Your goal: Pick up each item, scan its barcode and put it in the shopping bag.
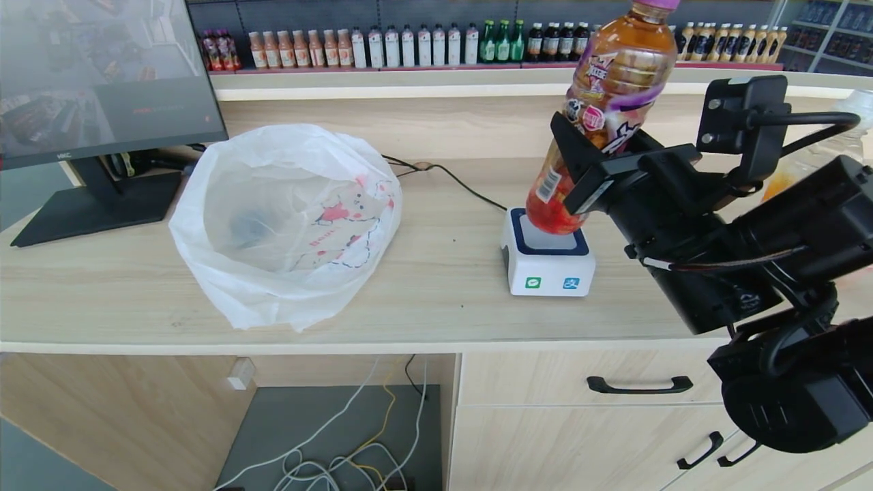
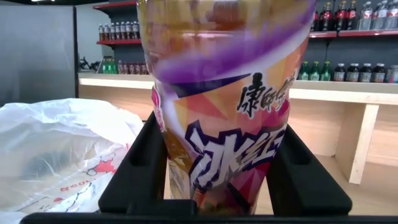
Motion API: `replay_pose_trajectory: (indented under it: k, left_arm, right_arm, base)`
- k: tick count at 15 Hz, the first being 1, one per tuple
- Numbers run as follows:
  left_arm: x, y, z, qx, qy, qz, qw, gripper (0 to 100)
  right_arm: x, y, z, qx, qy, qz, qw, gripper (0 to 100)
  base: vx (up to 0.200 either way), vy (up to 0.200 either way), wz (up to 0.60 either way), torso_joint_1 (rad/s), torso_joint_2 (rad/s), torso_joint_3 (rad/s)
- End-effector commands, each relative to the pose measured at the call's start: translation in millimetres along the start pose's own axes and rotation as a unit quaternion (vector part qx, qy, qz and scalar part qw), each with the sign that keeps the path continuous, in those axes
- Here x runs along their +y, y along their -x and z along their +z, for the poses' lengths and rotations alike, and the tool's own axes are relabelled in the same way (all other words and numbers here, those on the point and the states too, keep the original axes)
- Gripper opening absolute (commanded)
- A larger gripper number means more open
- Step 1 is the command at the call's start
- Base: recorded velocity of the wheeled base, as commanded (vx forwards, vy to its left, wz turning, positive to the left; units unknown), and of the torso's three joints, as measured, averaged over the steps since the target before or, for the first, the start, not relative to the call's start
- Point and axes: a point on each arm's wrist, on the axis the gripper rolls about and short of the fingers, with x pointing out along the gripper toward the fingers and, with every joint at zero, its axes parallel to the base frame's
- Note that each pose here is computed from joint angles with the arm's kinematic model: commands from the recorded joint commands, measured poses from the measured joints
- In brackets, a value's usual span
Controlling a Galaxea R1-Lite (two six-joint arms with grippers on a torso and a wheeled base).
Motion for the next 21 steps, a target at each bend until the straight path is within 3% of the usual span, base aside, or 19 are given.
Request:
replay_pose_trajectory:
  k: [1, 21]
  left_arm:
    - [0.0, 0.0, 0.0, 0.000, 0.000, 0.000, 1.0000, 100]
    - [0.0, 0.0, 0.0, 0.000, 0.002, 0.000, 1.0000, 100]
  right_arm:
    - [-0.9, 1.5, 3.8, -0.003, -0.003, 0.000, 1.000, 0]
    - [-4.8, -0.8, 11.3, -0.017, -0.013, -0.006, 1.000, 0]
  base:
    - [0.000, 0.000, 0.00, 0.000, 0.00, 0.000]
    - [0.000, 0.190, 0.00, 0.002, 0.00, 0.005]
